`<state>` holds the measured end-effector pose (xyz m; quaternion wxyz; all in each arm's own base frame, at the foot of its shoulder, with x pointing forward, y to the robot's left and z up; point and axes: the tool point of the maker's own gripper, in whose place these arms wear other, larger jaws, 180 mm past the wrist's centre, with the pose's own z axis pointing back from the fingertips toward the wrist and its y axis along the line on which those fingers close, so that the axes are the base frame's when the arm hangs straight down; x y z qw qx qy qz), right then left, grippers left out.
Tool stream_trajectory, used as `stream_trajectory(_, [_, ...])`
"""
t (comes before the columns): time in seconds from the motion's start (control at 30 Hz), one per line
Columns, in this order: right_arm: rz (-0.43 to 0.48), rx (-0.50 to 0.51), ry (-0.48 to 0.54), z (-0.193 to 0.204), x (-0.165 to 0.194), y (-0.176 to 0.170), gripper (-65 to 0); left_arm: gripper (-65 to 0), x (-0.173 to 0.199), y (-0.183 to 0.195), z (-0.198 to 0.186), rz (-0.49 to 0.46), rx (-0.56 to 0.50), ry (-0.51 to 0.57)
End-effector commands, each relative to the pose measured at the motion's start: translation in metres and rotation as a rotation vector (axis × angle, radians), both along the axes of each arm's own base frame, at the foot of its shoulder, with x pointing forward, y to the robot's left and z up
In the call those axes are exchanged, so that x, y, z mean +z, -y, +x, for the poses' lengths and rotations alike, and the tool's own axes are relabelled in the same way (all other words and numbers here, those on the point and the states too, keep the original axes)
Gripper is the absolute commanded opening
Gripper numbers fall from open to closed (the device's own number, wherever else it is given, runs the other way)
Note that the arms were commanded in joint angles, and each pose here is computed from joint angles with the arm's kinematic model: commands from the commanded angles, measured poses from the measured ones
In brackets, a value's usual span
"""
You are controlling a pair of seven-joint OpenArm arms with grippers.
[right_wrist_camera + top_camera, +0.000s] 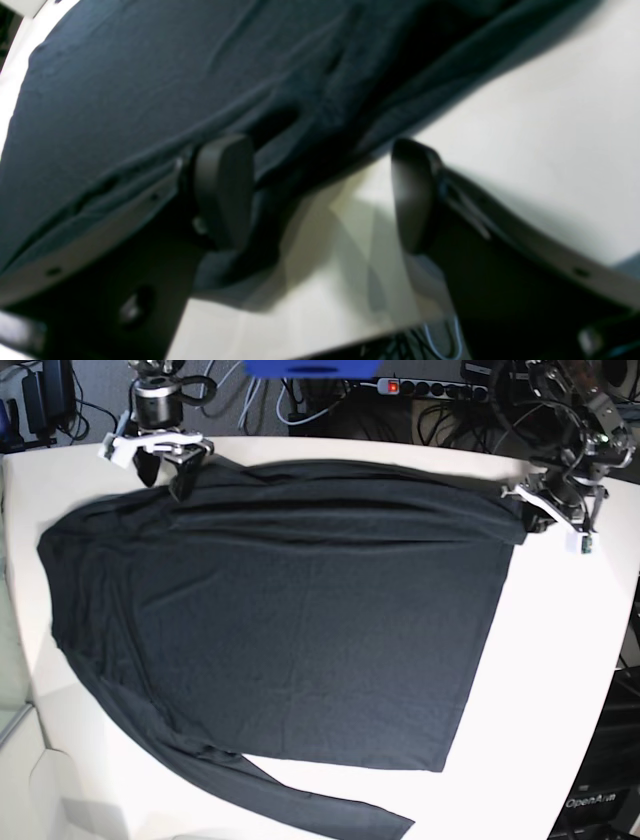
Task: Fold the T-shirt properly
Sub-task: 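Slide the right gripper along the shoulder edge and grasp it again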
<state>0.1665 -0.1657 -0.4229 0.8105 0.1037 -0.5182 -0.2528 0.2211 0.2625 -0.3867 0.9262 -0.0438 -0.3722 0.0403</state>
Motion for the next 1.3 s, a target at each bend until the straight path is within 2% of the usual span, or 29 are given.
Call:
stream_trajectory(0.0, [0.017,0.024,-0.04,-0.004,-0.006,-0.006,-22.1,-65.0,0.011,-0.003,0.007,0.014,-0.006,0.043])
stream_trajectory(0.23, [0.018,0.024,-0.021,0.005,-0.003,-0.006,-23.7,-65.0,0.01,-0.001,0.007,0.008,-0.005,0.043])
stream_trajectory(0.73, [0.014,0.027,-0.002,0.012,0.001,-0.006,-57.7,-65.0,0.015,0.002,0.014,-0.004,-0.009,0.066])
stream_trajectory(0.83, [0.002,0.031,0.026,0.017,0.011,-0.005,-62.6,-65.0,0.015,0.002,0.014,-0.004,-0.007,0.068])
stream_trajectory(1.1, [-0.038,0.042,0.102,0.03,0.041,0.001,-64.0,-65.0,0.025,0.001,0.031,-0.01,0.005,0.108])
stream_trajectory(1.27, [-0.053,0.053,0.108,0.032,0.044,0.004,-64.0,-65.0,0.027,0.002,0.042,-0.016,-0.001,0.077])
